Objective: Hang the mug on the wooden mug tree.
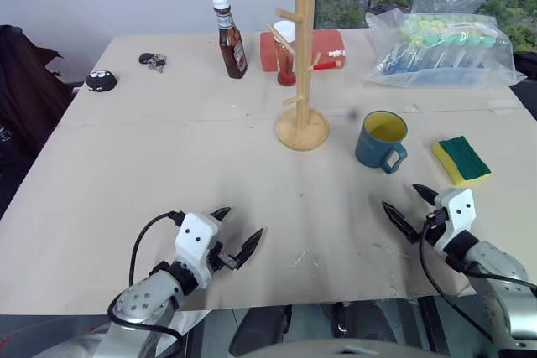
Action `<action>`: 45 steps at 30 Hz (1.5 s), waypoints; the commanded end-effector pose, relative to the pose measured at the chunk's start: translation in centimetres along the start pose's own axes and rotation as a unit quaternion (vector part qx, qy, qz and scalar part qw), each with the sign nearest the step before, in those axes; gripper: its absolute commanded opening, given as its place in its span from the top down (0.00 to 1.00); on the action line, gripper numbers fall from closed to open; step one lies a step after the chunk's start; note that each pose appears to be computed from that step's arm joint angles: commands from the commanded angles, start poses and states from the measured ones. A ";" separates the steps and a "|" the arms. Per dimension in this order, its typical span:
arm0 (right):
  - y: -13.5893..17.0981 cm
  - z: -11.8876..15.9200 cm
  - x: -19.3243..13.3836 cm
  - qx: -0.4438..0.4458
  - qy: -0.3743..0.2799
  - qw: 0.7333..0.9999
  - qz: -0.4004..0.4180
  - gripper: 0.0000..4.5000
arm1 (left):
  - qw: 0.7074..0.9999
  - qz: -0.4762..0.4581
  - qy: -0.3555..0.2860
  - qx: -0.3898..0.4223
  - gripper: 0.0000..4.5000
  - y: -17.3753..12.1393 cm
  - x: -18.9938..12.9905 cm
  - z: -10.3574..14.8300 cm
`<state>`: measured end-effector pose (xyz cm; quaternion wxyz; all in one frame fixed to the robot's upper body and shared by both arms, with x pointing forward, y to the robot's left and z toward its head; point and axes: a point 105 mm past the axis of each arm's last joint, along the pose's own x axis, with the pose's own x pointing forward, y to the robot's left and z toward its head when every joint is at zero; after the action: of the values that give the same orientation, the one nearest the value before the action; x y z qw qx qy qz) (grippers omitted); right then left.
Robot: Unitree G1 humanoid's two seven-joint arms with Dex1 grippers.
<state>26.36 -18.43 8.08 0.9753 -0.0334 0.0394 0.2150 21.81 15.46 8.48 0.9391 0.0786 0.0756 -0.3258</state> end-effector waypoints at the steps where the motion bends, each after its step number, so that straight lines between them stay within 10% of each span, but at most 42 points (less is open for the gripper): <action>1: 0.6 2.4 0.8 -0.004 -0.028 0.999 -0.032 0.00 | 0.997 -0.055 -0.056 0.029 0.00 -0.3 0.4 3.9; 18: -0.6 2.4 4.5 0.022 -0.043 0.985 -0.163 0.00 | 0.969 -0.210 -0.058 0.117 0.00 -0.7 1.6 8.7; 22: -1.1 2.6 4.7 0.014 -0.055 0.983 -0.173 0.25 | 0.969 -0.209 -0.066 0.117 0.00 -0.9 1.7 9.0; 29: -0.9 3.2 5.3 0.007 -0.072 0.985 -0.158 0.97 | 0.970 -0.202 -0.067 0.117 0.00 -0.9 1.7 8.6; 37: -1.3 4.0 6.5 -0.012 -0.083 0.987 -0.136 0.99 | 0.977 -0.166 -0.091 0.095 0.00 -0.4 1.9 8.9; 45: 0.1 12.5 9.1 -0.141 -0.142 0.974 0.109 0.99 | 0.966 0.033 -0.255 0.015 0.00 2.3 2.0 11.9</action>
<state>35.59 -14.46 16.87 0.9537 -0.1122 -0.0845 0.2660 26.07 13.23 18.32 0.9315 0.0065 -0.1294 -0.3398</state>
